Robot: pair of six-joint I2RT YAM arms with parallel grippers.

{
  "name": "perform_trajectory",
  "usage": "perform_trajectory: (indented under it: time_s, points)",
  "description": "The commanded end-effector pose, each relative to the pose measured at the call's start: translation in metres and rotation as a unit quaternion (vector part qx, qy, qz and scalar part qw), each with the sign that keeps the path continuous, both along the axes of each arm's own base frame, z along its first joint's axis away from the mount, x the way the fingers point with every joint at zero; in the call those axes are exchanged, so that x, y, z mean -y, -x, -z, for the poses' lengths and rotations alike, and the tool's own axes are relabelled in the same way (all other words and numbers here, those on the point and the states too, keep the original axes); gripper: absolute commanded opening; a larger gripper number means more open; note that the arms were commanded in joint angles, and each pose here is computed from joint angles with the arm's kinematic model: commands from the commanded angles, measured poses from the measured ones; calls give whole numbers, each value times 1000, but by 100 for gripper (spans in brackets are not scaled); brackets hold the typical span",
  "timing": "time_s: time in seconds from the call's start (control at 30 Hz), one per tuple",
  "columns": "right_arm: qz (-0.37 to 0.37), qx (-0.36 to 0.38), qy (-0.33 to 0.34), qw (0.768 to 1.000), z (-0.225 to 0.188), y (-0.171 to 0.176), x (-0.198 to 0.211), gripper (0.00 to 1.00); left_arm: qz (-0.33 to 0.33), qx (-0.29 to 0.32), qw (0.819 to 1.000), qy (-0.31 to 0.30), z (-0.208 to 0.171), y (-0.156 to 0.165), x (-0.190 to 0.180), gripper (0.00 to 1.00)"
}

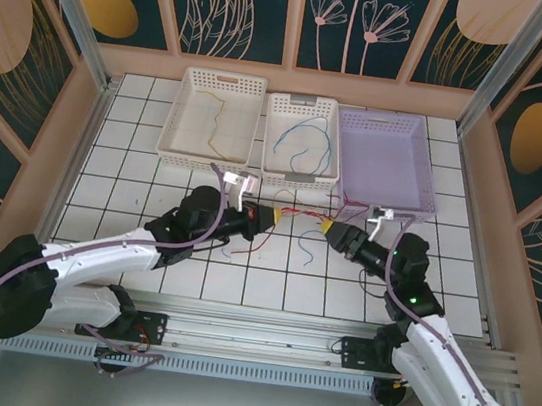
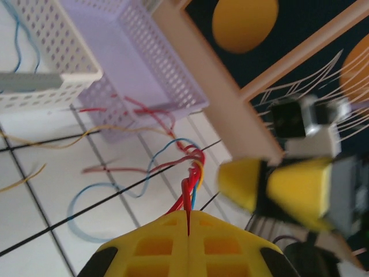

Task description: Untangle the cables

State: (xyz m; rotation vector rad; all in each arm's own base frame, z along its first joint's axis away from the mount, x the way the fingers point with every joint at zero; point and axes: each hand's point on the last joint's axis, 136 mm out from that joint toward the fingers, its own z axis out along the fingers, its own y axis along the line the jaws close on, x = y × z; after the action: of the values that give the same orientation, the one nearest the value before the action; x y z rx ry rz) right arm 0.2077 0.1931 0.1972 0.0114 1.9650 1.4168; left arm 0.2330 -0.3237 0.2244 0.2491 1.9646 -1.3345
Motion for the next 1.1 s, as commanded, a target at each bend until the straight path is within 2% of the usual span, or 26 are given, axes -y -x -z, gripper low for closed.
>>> perform_trajectory:
  time_s: [0.0,0.07,0.17,0.4,0.53,0.7,0.9,1.07]
  points:
    - [-14,36,-26,999,-10,7,-17,61,13,-5,997,78,-35,5,6,0]
    - [-33,52,-33,998,-15,14,-30,57,27,-18,995,96,-38,8,11,0]
    - [-49,75,-25,996,-21,20,-46,56,42,-36,992,115,-41,11,15,0]
    - [-50,86,-18,995,-23,15,-64,53,57,-56,988,131,-41,17,17,0]
    - [-16,93,-12,995,-23,4,-58,45,77,-63,985,139,-40,24,19,0]
    - [-3,112,-33,993,-35,3,-54,44,97,-84,981,144,-29,32,21,0]
    - [79,107,-29,991,-36,-10,-26,45,97,-93,983,125,-13,38,15,0]
    - [67,105,-32,992,-38,-11,-31,45,104,-100,981,126,-5,44,12,0]
